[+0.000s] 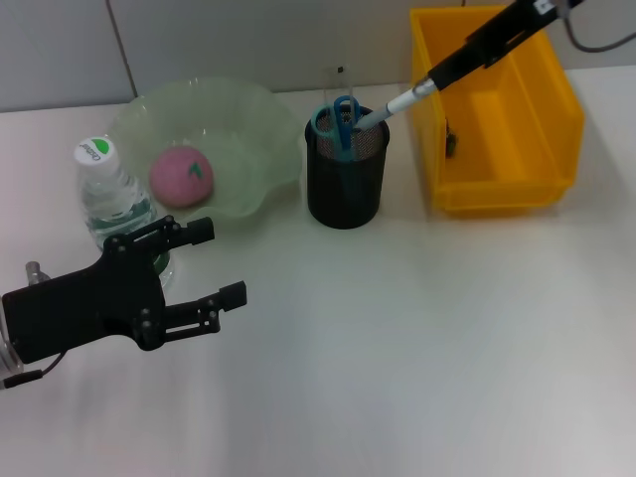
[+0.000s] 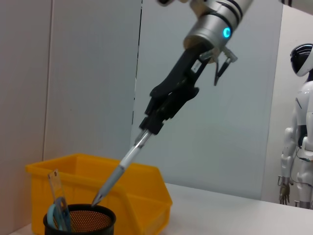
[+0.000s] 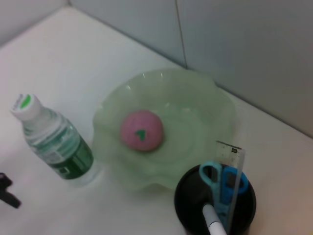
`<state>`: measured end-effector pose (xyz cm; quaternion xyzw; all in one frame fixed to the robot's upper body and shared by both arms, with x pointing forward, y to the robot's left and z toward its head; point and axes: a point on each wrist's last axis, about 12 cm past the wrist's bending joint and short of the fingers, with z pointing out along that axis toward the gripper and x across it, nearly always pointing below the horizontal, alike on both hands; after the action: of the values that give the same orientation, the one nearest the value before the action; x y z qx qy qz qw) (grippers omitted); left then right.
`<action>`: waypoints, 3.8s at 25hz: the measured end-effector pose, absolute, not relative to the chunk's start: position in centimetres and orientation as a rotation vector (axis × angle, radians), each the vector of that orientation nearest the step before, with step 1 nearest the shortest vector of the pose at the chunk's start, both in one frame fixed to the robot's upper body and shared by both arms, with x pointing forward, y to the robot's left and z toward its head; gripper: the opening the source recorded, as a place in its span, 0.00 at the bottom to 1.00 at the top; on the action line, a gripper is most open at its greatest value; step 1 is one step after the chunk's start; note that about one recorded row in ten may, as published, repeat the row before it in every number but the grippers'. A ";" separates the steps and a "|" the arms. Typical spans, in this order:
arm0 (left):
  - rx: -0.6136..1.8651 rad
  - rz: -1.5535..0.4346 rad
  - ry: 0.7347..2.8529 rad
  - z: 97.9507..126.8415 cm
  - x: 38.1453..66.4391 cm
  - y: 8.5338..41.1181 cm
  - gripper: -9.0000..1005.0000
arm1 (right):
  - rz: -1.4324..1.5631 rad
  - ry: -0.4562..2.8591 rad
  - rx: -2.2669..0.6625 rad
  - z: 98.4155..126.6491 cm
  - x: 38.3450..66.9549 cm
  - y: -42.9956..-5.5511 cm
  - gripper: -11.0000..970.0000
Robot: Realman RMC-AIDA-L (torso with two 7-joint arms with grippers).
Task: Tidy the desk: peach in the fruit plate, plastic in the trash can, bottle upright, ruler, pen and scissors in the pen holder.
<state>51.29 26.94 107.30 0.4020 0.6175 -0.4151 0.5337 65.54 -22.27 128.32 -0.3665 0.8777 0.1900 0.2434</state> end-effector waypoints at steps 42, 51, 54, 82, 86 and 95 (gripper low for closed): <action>0.932 -1.063 1.502 107.0 50.8 26.4 0.86 | 0.332 2.475 -1.075 124.2 67.8 -15.0 0.48; 0.930 -1.067 1.504 107.1 50.9 26.5 0.86 | 0.434 2.314 -0.967 125.3 65.2 -17.3 0.66; 0.932 -1.068 1.506 107.2 51.0 26.5 0.86 | 0.599 2.168 -0.947 125.4 63.0 -19.0 0.66; 1.096 -1.080 1.621 107.5 52.7 25.3 0.86 | 1.048 1.623 -0.875 106.3 49.4 -28.3 0.81; 1.111 -1.070 1.619 107.6 52.9 25.3 0.86 | 1.042 1.629 -0.877 106.2 49.5 -28.2 0.81; 1.128 -1.063 1.618 107.8 53.0 25.3 0.86 | 1.038 1.617 -0.891 106.4 49.8 -27.9 0.81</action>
<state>53.03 25.27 107.77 0.4531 0.6501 -0.4272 0.4354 49.84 -27.90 106.36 -0.3669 0.6657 0.4272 0.4896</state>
